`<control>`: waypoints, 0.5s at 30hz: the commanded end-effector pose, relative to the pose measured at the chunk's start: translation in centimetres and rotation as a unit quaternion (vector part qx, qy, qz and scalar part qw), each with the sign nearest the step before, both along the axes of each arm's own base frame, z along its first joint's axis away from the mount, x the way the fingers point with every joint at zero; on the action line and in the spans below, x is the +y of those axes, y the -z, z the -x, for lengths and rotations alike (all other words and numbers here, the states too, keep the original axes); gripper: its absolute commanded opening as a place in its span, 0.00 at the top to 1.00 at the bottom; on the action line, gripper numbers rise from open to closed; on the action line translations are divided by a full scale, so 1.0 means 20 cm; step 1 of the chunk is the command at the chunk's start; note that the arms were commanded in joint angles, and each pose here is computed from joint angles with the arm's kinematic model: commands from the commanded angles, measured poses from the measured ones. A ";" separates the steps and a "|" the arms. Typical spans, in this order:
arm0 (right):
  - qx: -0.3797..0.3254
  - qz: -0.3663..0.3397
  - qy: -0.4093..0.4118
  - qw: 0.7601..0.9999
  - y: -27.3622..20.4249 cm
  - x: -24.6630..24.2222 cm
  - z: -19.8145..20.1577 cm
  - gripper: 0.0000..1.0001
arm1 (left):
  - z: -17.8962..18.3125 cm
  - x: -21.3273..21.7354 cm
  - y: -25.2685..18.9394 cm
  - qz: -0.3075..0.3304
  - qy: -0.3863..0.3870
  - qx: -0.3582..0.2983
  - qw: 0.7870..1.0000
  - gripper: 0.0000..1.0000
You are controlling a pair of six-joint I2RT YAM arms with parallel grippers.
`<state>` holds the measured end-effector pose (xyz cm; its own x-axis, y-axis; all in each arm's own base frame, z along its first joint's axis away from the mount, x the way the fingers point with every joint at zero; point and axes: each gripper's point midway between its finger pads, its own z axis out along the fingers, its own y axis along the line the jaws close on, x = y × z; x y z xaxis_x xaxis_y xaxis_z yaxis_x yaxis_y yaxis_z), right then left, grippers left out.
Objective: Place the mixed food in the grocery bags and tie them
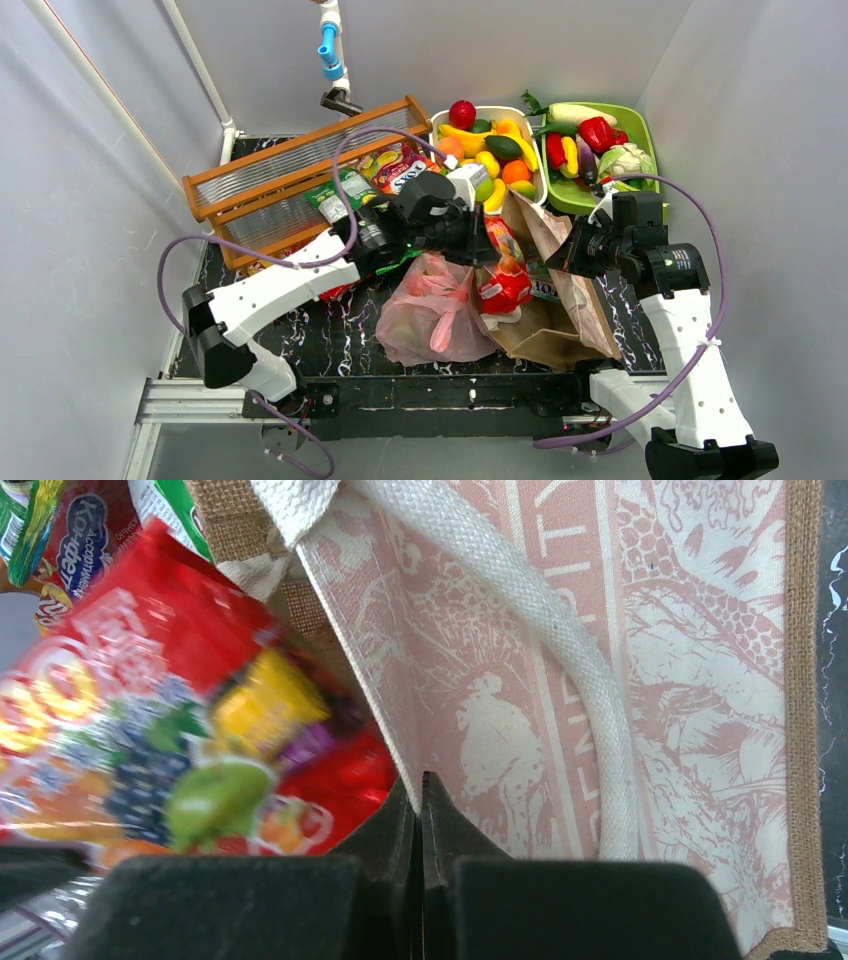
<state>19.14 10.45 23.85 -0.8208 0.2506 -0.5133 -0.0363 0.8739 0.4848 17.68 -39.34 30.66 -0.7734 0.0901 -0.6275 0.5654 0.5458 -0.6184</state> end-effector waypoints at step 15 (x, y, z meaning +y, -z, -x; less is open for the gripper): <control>-0.040 -0.012 -0.010 0.999 -0.14 0.02 -0.01 0.99 | 0.24 -0.52 0.08 0.061 0.115 0.026 0.991 1.00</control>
<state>19.19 10.45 24.47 -0.8165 0.2511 -0.5199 -0.0401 0.8736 0.4849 13.22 -47.08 22.89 -0.8081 0.2702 -0.5235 0.5833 0.4915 -0.6466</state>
